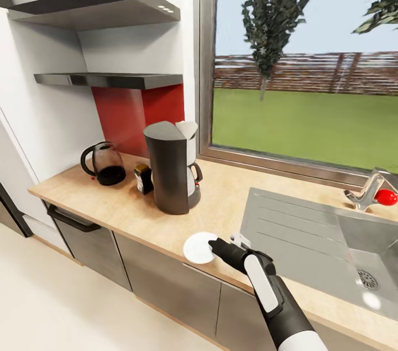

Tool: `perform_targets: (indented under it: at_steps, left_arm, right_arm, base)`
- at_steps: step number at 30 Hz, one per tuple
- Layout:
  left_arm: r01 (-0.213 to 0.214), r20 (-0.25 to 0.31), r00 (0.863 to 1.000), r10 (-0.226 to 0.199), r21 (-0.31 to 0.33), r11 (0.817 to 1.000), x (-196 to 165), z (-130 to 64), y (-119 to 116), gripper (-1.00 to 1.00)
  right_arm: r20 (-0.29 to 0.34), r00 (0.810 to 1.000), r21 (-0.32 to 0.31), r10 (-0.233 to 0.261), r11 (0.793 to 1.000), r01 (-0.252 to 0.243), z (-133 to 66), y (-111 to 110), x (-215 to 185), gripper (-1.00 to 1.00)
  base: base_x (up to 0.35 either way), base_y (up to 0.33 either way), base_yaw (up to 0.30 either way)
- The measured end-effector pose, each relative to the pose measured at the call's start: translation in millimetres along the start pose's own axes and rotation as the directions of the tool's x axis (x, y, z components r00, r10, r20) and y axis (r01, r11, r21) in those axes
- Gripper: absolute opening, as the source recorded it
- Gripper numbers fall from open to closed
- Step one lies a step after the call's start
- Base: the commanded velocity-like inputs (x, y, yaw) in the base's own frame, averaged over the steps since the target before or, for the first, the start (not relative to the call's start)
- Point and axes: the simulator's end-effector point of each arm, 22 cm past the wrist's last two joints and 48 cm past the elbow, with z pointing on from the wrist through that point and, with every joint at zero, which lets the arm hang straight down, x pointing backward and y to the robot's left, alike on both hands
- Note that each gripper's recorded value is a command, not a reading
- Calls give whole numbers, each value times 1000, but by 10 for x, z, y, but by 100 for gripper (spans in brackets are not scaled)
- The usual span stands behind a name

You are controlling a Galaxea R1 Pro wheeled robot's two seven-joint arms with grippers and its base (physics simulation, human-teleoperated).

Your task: Set up a coffee station on the kitchen countertop: keep the coffee maker on the countertop, move the bottle of coffee from the kitchen shelf to the counter next to the coffee maker, place a paper coffee filter on top of the coffee maker, put the saucer next to the coffee maker with the coffee cup on the saucer, and place the electric kettle next to the coffee maker.

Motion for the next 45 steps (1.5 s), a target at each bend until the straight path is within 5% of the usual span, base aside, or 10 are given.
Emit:
perform_targets:
  at_steps: [45]
  left_arm:
    - [0,-1,1000,0,1,1000,4,-1,-9,100]
  right_arm:
    - [-30,999,21,16,1000,-16,49,-113,131,-100]
  base:
    - [74,50,0]
